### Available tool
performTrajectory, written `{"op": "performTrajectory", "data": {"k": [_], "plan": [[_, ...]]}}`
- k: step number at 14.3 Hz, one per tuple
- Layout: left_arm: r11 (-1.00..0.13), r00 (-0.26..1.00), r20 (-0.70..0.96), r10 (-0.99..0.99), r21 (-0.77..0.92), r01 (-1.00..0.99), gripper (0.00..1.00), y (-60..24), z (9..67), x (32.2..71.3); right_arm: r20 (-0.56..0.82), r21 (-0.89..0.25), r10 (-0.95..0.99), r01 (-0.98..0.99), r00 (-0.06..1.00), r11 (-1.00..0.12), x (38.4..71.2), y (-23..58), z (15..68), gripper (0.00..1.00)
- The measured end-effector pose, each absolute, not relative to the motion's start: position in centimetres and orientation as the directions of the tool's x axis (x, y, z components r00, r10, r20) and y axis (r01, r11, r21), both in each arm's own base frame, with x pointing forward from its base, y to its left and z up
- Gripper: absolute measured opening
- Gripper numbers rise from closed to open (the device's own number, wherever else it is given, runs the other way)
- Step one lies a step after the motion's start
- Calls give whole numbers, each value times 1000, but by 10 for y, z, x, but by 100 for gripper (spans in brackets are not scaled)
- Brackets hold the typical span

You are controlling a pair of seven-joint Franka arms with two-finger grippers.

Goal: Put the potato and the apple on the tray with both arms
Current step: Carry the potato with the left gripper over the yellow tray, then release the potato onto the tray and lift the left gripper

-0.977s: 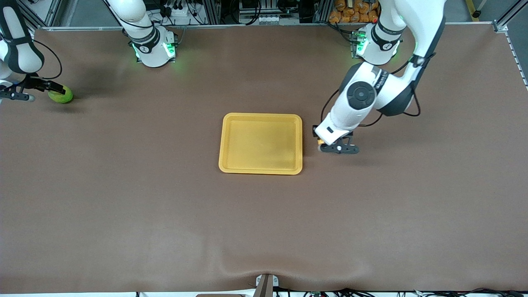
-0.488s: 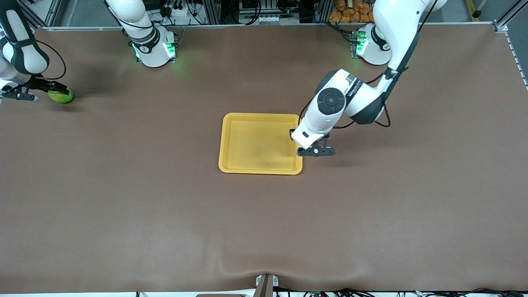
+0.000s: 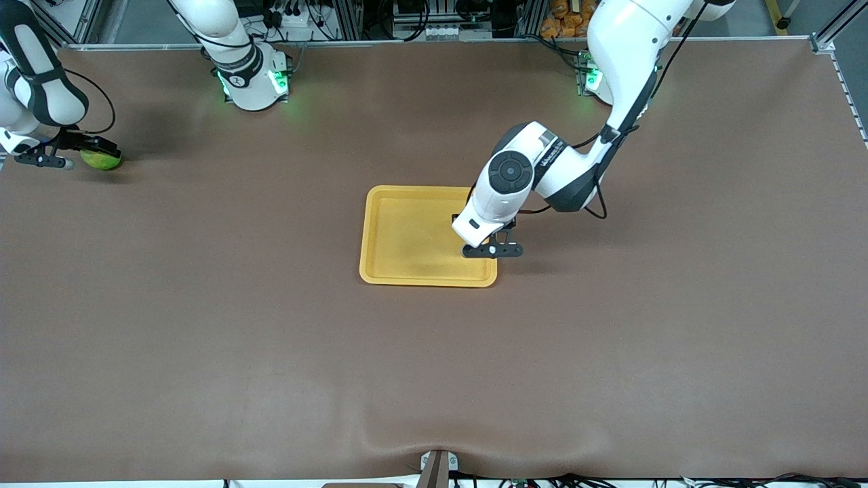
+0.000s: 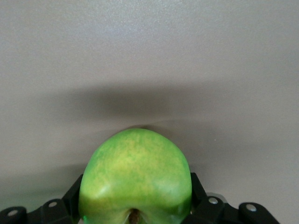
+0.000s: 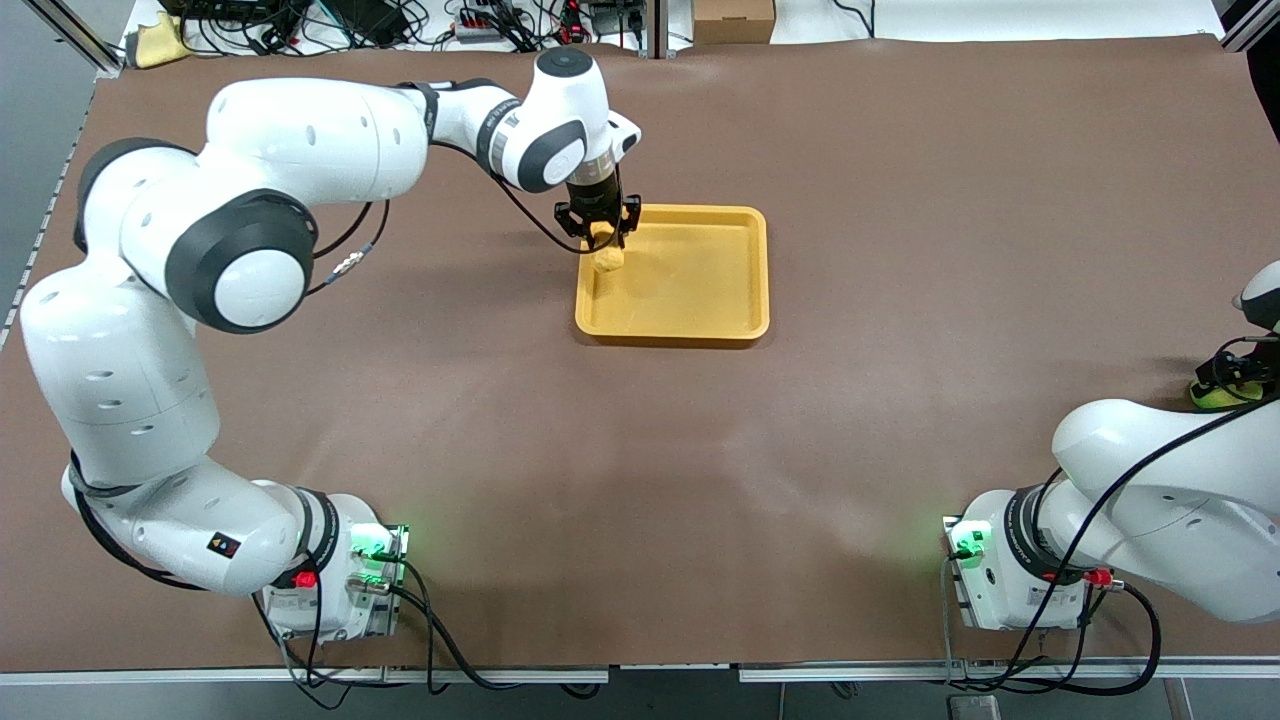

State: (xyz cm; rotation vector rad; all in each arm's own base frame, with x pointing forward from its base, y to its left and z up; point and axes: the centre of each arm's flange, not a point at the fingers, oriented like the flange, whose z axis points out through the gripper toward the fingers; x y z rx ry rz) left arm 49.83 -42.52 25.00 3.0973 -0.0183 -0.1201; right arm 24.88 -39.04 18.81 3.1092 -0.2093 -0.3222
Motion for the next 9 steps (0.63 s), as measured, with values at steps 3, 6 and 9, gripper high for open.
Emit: {"op": "performTrajectory", "data": {"k": [3, 6, 9], "plan": [[-999, 997, -71, -38, 21, -36, 51, -428, 239, 500, -225, 8, -125, -127, 966, -992, 250, -389, 188, 88], [-999, 996, -79, -47, 16, -46, 51, -432, 230, 497, -250, -9, -101, -107, 963, -994, 260, -385, 190, 88], [-997, 994, -77, -77, -3, -77, 51, -438, 220, 493, -255, -5, -71, -74, 964, -997, 278, -382, 197, 88]]}}
